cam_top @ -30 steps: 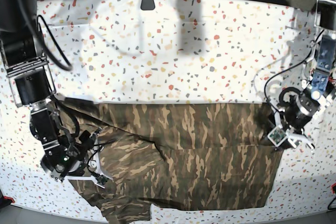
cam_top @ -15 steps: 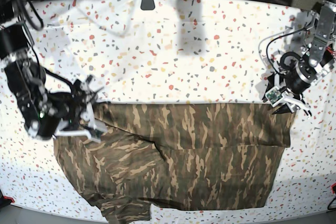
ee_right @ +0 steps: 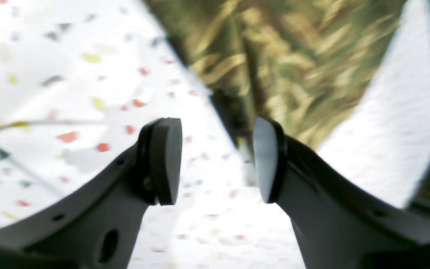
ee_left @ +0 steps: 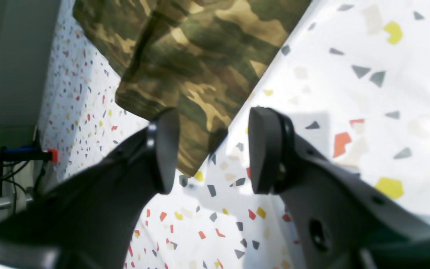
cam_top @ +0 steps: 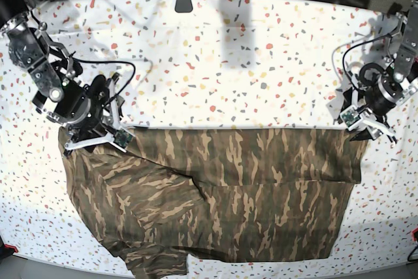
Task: Fold the T-shirt properly
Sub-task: 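Move both grippers to the shirt's edge and grasp it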
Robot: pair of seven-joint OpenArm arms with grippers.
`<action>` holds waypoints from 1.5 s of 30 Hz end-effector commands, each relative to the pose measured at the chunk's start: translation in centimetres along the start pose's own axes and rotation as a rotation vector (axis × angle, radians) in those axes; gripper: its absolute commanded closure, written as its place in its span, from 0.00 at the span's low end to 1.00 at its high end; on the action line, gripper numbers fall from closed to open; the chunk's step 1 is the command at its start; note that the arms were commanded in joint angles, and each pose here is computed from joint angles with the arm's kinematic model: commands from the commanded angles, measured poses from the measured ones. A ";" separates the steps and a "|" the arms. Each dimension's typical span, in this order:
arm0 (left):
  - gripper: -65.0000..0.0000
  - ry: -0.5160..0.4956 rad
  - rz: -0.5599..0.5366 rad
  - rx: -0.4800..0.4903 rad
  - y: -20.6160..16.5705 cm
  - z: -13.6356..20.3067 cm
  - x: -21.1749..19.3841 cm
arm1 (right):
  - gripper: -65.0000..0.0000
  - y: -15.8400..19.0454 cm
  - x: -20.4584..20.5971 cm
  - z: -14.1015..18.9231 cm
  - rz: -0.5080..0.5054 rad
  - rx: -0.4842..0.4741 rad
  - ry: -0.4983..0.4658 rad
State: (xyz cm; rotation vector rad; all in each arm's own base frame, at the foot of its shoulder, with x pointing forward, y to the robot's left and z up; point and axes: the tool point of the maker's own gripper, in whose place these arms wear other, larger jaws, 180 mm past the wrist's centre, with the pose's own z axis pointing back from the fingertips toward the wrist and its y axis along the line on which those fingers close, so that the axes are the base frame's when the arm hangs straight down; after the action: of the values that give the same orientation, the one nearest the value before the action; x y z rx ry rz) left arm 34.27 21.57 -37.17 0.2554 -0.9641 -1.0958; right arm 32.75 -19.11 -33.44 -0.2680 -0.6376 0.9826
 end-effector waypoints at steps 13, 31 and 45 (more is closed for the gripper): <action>0.55 -0.023 -0.013 0.044 1.8 0.4 0.6 | 0.56 -1.7 -2.8 2.9 0.197 -0.150 0.064; 0.55 0.008 -0.189 -0.090 -3.3 -0.9 1.0 | 0.56 -1.3 -5.6 2.8 0.359 -0.326 0.020; 0.55 0.077 -0.324 0.003 -1.6 -1.9 1.2 | 0.56 0.1 -1.9 2.1 0.176 -0.456 -0.037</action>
State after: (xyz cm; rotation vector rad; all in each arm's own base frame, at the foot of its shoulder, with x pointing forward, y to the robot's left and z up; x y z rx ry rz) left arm 33.82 18.59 -40.03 0.4219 -0.8444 -1.3786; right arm 29.84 -20.45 -33.96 -0.6820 -0.8439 1.0045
